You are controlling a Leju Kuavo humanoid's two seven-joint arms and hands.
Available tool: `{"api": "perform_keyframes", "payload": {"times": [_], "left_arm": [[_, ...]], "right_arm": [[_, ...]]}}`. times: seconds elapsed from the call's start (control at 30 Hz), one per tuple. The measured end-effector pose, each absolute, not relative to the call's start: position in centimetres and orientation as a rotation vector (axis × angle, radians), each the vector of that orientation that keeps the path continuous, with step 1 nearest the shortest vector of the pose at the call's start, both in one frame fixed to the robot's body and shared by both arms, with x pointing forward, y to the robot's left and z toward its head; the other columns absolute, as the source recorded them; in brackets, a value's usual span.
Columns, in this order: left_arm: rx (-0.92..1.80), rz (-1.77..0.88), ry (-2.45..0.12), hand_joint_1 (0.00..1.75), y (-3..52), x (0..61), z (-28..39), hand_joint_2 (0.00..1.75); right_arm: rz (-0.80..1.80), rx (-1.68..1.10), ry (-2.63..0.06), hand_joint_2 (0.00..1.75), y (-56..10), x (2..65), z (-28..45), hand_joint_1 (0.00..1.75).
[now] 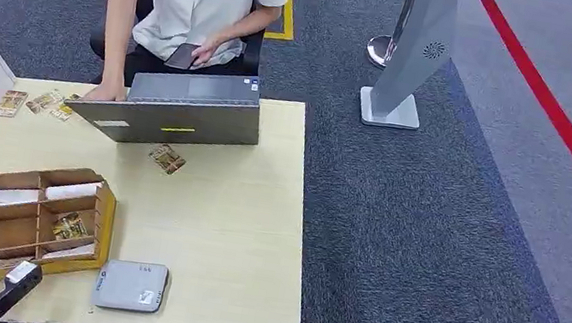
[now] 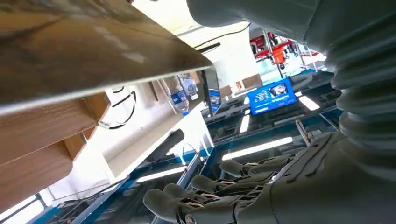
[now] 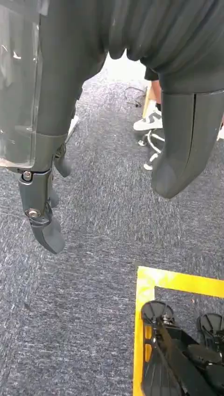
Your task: Pass the card to the sensor for recognition and then transmit it.
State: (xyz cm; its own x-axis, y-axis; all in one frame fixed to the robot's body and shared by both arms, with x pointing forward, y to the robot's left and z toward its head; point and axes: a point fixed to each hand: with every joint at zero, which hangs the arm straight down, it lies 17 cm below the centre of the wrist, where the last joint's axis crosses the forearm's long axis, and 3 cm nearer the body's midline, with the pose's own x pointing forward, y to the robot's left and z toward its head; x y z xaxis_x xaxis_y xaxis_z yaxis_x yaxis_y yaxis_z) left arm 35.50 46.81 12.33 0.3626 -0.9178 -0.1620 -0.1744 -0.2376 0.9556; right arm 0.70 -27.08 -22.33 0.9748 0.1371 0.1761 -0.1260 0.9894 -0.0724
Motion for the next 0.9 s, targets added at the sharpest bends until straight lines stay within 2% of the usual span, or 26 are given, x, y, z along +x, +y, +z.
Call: {"api": "perform_keyframes", "payload": {"times": [0.9], "left_arm": [[1.626, -0.979, -1.003, 0.00, 45.6, 36.0, 11.3, 1.75]], "right_arm": [[0.127, -0.053, -0.176, 1.75, -26.8, 0.6, -22.4, 0.00]]}}
